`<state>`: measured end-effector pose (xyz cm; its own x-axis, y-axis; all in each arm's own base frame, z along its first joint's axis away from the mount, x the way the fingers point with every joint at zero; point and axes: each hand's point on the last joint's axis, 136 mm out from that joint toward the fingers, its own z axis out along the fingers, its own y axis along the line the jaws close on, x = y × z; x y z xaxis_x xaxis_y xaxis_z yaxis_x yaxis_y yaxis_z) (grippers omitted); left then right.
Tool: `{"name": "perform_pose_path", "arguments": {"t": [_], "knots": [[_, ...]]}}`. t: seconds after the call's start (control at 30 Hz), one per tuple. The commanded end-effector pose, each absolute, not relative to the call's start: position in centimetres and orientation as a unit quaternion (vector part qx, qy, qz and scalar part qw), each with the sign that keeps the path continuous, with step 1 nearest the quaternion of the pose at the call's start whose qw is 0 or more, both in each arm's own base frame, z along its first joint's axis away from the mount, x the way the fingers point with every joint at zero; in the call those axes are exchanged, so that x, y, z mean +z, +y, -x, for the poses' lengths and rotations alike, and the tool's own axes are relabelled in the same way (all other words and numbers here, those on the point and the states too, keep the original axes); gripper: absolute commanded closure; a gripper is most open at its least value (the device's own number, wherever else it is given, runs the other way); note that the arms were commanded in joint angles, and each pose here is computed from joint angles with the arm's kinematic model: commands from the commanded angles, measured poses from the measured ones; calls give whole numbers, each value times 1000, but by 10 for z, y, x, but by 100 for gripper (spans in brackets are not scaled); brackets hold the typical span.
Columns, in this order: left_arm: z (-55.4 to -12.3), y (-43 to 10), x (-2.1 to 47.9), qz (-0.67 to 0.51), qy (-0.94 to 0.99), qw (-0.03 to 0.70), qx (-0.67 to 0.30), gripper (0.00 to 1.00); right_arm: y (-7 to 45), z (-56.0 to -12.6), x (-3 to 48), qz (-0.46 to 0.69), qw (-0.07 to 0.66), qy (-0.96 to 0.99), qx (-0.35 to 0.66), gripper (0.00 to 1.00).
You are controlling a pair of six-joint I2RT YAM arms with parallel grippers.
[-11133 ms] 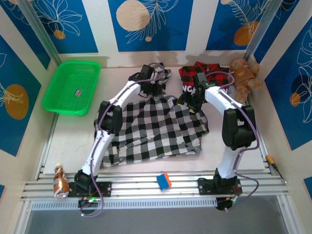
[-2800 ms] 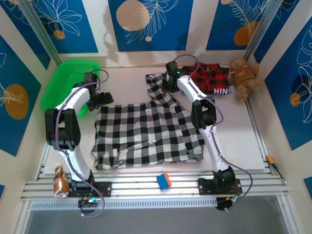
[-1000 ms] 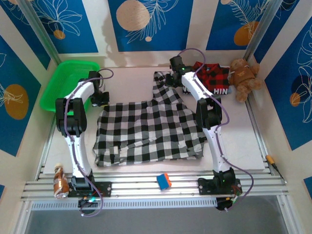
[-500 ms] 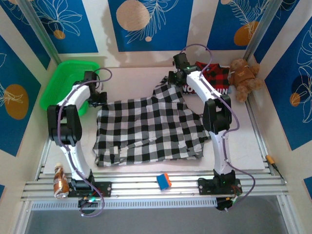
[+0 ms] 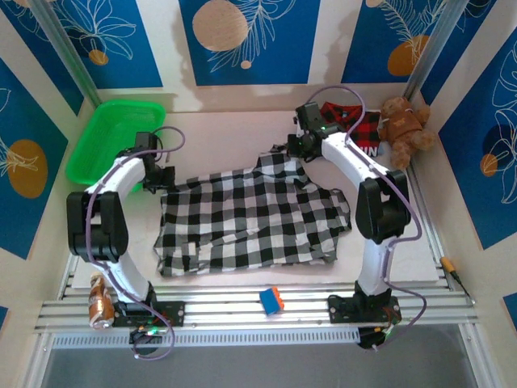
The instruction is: Fold and stack the long sleeve shirts
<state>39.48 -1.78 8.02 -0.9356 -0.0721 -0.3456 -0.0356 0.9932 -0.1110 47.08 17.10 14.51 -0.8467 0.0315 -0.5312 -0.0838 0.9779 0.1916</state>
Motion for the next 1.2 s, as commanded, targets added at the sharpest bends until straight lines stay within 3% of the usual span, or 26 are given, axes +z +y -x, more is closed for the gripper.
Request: {"name": "perform_pose_path", "arguments": {"t": [0.0,0.47,0.73,1.1,1.17], "knots": [[-377,-15,79,31,985,168,-33,98,166,-452,157,3,285,953,104,100],[-300,-27,42,76,994,78,-14,97,147,-365,106,-51,212,972,83,100],[-277,-19,14,91,995,31,18,97,143,-344,67,-76,170,979,78,100],[-269,-22,7,88,996,20,11,96,135,-327,38,-93,141,984,62,100],[-265,-20,7,95,995,15,15,92,135,-325,33,-98,136,984,59,100]]}}
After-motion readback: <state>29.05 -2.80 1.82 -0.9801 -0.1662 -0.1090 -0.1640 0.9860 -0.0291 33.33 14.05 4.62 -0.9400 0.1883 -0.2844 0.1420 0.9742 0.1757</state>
